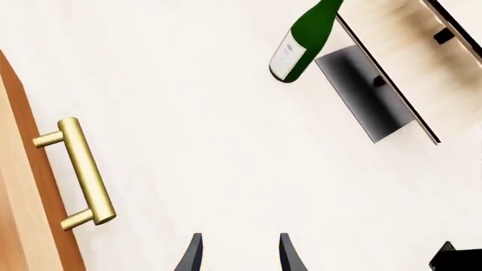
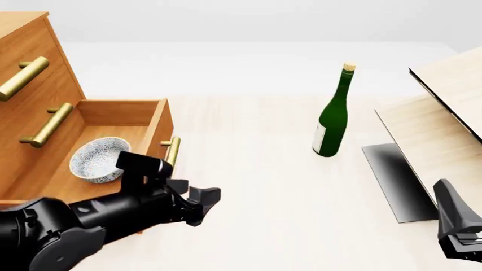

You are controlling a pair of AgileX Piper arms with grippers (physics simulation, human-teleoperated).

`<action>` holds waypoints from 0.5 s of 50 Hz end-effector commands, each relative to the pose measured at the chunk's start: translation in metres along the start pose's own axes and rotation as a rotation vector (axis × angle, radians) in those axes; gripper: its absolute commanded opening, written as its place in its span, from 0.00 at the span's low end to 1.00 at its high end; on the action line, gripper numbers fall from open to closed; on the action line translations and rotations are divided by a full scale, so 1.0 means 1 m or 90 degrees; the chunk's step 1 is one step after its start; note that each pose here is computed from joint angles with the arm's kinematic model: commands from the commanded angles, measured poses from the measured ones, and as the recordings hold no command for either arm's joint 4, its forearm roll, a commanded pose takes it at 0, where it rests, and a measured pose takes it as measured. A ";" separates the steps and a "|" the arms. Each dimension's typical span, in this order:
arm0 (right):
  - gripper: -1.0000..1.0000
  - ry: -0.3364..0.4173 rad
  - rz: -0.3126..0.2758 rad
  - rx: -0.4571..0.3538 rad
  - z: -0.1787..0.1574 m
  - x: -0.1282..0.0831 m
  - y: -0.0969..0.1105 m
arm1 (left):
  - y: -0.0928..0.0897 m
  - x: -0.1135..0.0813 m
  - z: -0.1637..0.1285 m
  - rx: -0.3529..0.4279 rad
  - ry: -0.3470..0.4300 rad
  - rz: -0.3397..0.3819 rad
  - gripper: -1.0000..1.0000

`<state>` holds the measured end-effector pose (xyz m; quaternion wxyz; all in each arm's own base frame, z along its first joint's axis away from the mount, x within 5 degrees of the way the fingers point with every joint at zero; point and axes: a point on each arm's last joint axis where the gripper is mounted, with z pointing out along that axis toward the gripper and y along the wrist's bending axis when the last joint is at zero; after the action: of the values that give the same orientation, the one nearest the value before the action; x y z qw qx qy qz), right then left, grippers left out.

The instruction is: Put the bowl in the bottom drawer of the cabinet and close it.

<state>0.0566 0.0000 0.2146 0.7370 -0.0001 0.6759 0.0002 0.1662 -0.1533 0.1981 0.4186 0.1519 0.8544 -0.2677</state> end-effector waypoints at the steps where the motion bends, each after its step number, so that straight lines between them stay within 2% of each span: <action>1: 1.00 0.000 0.000 0.000 0.000 0.000 0.000 | 0.009 0.006 0.004 -0.013 -0.006 -0.065 1.00; 6: 1.00 0.000 0.000 0.000 0.000 0.000 0.000 | 0.018 0.012 0.009 -0.032 -0.002 -0.100 1.00; 9: 1.00 0.000 0.000 0.000 0.000 0.000 0.000 | 0.021 0.012 0.010 -0.038 -0.003 -0.099 1.00; 11: 1.00 0.000 0.000 0.000 0.000 0.000 0.000 | 0.023 0.015 0.012 -0.041 0.000 -0.121 1.00; 12: 1.00 0.000 0.000 0.000 0.000 0.000 0.000 | 0.024 0.014 0.012 -0.045 -0.001 -0.113 1.00; 17: 1.00 0.000 0.000 0.000 0.000 0.000 0.000 | 0.033 0.021 0.020 -0.063 0.008 -0.140 1.00; 25: 1.00 0.000 0.000 0.000 0.000 0.000 0.000 | 0.041 0.021 0.024 -0.083 0.008 -0.156 1.00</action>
<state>0.0566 0.0000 0.2146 0.7370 -0.0002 0.6759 0.0001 0.1816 -0.1401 0.1622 0.3884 0.0571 0.8816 -0.2618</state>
